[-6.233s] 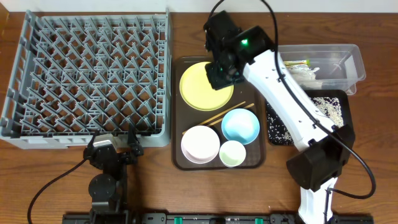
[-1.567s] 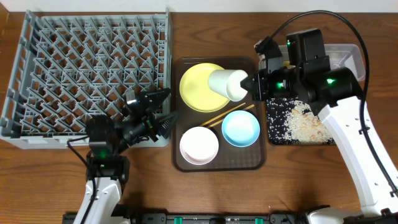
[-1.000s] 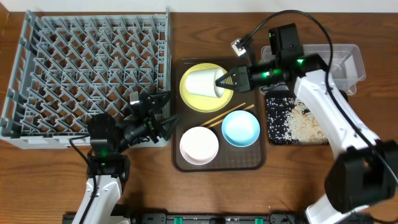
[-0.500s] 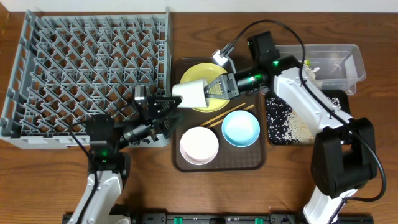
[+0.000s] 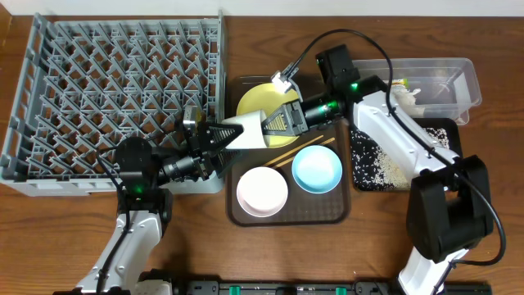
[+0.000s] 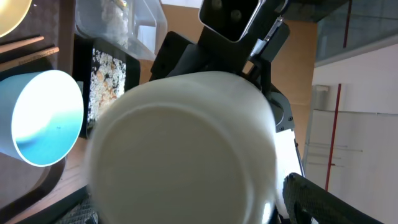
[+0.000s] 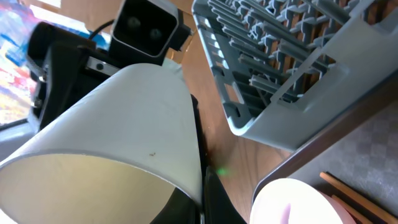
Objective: Sort waste into correct bins and load items into the dishwasher
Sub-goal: 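Pass the cream cup from the right gripper to the left gripper, then close the left gripper on the cup and open the right gripper, then carry the cream cup with the left gripper over the dish rack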
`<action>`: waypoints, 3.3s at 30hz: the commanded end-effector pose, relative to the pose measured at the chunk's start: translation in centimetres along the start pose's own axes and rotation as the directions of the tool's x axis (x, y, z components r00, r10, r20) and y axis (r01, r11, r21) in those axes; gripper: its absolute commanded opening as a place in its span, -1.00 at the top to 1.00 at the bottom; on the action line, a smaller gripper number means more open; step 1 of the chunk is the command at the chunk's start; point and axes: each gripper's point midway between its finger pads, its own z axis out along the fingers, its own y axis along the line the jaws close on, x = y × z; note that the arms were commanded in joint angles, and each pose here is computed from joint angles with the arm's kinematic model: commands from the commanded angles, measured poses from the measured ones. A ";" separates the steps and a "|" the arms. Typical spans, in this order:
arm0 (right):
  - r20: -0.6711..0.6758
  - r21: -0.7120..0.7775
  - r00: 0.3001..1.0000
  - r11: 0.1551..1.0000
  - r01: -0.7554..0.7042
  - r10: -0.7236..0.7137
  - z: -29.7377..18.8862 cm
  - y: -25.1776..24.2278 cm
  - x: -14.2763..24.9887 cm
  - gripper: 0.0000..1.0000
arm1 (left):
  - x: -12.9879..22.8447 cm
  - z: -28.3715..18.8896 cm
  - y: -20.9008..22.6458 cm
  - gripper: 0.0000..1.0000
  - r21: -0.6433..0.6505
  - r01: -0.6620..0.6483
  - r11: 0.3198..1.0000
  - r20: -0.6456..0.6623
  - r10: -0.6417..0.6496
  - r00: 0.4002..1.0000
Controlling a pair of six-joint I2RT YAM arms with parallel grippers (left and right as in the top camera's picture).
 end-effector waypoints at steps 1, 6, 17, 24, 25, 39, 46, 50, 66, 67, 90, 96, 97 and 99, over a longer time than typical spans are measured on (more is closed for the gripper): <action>-0.028 -0.016 0.999 0.999 0.034 -0.035 1.2 0.9 0.4 0.98 | -0.1 0.0 -0.8 -0.68 0.009 -0.028 1.000 -0.008 0.028 1.000; -0.045 -0.021 0.998 0.999 0.032 -0.033 1.8 1.1 0.8 0.98 | -0.3 -0.1 -0.9 -0.67 0.010 -0.028 1.000 0.004 0.028 1.000; -0.064 -0.051 0.996 0.997 0.056 -0.060 1.8 1.6 1.6 0.98 | -0.4 -0.7 -0.9 -0.39 0.010 -0.028 1.000 -0.002 0.028 1.000; -0.069 -0.055 0.995 0.996 0.067 -0.071 1.8 1.7 1.9 0.98 | -0.4 -0.7 -0.9 -0.40 0.009 -0.029 1.000 -0.002 0.029 1.000; -0.070 -0.055 0.995 0.996 0.065 -0.069 1.8 1.7 1.9 0.98 | -0.4 -0.7 -0.9 -0.37 0.009 -0.029 1.000 -0.002 0.029 1.000; -0.070 -0.037 0.995 0.997 0.068 -0.070 1.7 1.3 1.9 0.18 | -1.0 -0.7 -0.9 0.19 0.011 -0.044 0.999 0.032 0.044 0.999; -0.042 0.001 0.998 0.998 0.056 -0.056 0.4 0.3 1.4 -0.52 | -1.0 -0.7 -0.9 0.27 0.010 -0.088 0.996 0.033 0.088 0.996; -0.004 0.020 0.999 0.999 0.044 -0.044 -1.2 -0.5 0.7 -0.79 | -1.2 -0.8 -0.9 0.27 0.006 -0.167 0.986 0.044 0.166 0.985; 0.041 0.249 0.998 0.966 -0.062 0.053 -5.1 -5.4 0.9 -0.98 | -9.5 -7.2 0.1 0.32 -0.122 -0.222 0.967 0.445 0.253 0.859; 0.035 0.263 0.998 0.963 -0.065 0.058 -5.1 -5.6 1.1 -0.98 | -10.1 -7.7 -0.1 0.32 -0.128 -0.221 0.967 0.473 0.255 0.843; 0.000 0.394 0.994 0.914 -0.100 0.109 -5.7 -7.7 2.6 -0.99 | -13.3 -10.3 -8.7 0.30 -0.499 -0.232 0.835 0.435 0.473 0.766; -0.004 0.416 0.993 0.903 -0.105 0.117 -5.9 -8.0 2.8 -0.98 | -12.7 -12.8 -7.5 0.30 -0.666 -0.109 0.738 0.430 0.499 0.752; -0.004 0.416 0.993 0.903 -0.104 0.116 -5.9 -8.0 2.8 -0.98 | -12.5 -13.0 -7.2 0.30 -0.691 -0.093 0.717 0.422 0.504 0.754; -0.004 0.416 0.993 0.903 -0.104 0.116 -5.9 -8.0 2.8 -0.98 | -12.1 -13.5 -6.4 0.30 -0.741 -0.053 0.669 0.408 0.511 0.757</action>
